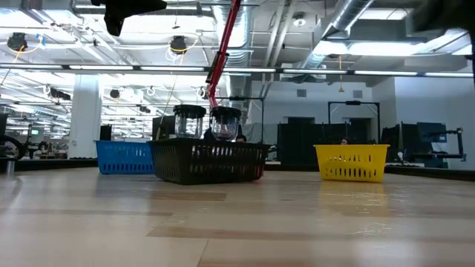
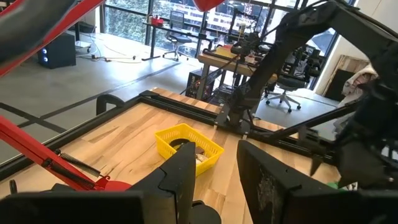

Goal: Pick & Place Office items
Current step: Put the green watch into the yellow bin

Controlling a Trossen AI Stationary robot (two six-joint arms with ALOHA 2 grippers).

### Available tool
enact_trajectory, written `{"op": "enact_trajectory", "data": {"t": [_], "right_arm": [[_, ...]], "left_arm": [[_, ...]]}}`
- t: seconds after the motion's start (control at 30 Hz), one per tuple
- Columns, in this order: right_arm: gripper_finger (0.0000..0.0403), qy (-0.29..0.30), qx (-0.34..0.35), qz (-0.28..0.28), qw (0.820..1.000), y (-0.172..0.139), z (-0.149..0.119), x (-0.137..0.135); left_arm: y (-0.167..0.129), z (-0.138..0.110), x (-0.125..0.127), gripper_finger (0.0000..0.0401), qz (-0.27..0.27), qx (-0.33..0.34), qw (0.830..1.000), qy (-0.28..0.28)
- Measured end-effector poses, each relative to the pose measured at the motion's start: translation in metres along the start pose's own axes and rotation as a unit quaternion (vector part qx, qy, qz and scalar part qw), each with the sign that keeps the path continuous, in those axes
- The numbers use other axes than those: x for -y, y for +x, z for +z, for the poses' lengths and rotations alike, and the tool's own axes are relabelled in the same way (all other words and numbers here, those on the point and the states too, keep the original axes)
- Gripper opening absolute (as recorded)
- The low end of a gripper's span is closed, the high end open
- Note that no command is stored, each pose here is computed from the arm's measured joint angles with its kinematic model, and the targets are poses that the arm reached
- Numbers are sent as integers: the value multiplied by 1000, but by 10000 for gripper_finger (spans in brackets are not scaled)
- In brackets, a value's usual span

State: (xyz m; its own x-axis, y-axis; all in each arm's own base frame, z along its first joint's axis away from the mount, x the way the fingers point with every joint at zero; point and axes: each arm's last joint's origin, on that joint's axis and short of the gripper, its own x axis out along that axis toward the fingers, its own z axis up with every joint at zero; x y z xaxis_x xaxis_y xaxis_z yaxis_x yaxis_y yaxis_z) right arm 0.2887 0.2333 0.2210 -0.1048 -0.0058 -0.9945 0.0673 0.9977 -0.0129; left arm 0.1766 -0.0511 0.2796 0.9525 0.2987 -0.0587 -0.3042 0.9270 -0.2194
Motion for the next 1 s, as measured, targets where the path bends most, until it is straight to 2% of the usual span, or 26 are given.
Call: {"op": "enact_trajectory", "data": {"t": [0.27, 0.5, 0.63, 0.7, 0.8, 0.9, 1.0], "right_arm": [[260, 46, 0, -12, 999, 4, -39, -35], [260, 105, -26, -75, 991, 4, -61, -36], [260, 151, -42, -110, 981, -10, -80, -29], [260, 156, -17, -101, 982, -22, -88, -24], [260, 171, 68, -92, 979, -48, -101, -5], [260, 222, 147, -88, 960, -59, -117, 16], [260, 286, 209, -12, 935, -54, -130, 25]], "left_arm": [[0, 0, 0, 113, 0, 0, 1000, -9], [0, 0, 0, 113, 0, 0, 1000, -17], [0, 0, 0, 113, 0, 0, 1000, -14], [0, 0, 0, 113, 0, 0, 1000, -14], [0, 0, 0, 113, -1, 2, 1000, -15], [0, 1, 0, 113, -1, 4, 1000, -18], [0, 1, 0, 113, -1, 3, 999, -34]]}}
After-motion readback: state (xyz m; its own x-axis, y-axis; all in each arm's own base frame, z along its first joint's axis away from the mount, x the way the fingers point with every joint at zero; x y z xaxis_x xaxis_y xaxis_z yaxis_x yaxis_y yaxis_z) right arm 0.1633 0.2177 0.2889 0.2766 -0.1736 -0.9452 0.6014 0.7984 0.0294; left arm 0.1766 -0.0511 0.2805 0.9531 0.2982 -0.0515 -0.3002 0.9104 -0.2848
